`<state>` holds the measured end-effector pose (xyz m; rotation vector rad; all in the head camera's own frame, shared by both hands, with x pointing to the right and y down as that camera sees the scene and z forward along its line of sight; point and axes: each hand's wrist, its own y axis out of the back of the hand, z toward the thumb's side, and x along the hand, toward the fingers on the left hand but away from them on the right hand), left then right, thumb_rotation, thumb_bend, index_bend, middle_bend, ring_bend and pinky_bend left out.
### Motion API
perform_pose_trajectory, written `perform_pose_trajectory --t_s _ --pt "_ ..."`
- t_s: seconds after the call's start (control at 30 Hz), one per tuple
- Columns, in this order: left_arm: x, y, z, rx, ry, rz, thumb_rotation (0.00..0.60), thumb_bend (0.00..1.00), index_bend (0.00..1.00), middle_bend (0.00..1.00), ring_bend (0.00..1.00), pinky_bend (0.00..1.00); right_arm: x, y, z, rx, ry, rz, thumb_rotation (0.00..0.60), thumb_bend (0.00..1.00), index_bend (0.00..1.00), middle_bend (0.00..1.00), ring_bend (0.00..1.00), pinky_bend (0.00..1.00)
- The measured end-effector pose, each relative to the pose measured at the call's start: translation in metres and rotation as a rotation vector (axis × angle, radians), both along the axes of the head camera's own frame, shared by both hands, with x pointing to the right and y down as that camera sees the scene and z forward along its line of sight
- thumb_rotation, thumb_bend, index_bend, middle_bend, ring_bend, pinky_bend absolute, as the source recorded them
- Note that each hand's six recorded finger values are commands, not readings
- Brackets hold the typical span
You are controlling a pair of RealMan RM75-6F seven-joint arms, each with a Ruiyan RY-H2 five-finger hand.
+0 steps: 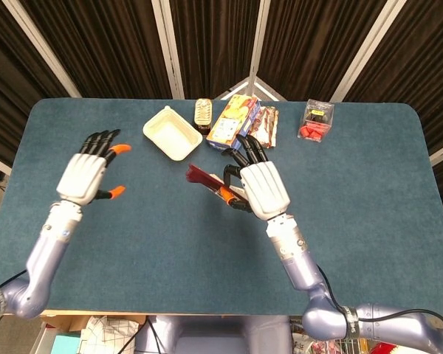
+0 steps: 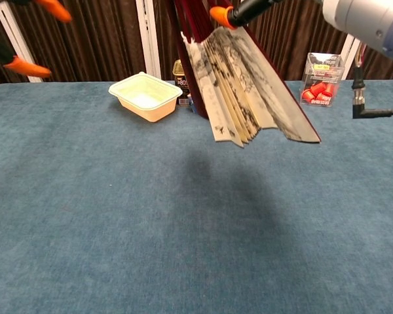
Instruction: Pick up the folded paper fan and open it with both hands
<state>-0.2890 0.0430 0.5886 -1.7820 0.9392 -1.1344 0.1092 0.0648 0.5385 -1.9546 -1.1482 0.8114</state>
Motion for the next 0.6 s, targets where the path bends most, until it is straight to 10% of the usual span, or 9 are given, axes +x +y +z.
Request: perform_pose_trajectory --t_s 0.6 --pt "0.086 -0.015 0.017 -0.051 0.036 0.152 0.6 0.28 0.3 0.07 0.0 0.01 -0.004 -0.005 -0.005 -0.214 -0.155 -0.011 0.6 0.46 0.78 0.3 0.0 0.0"
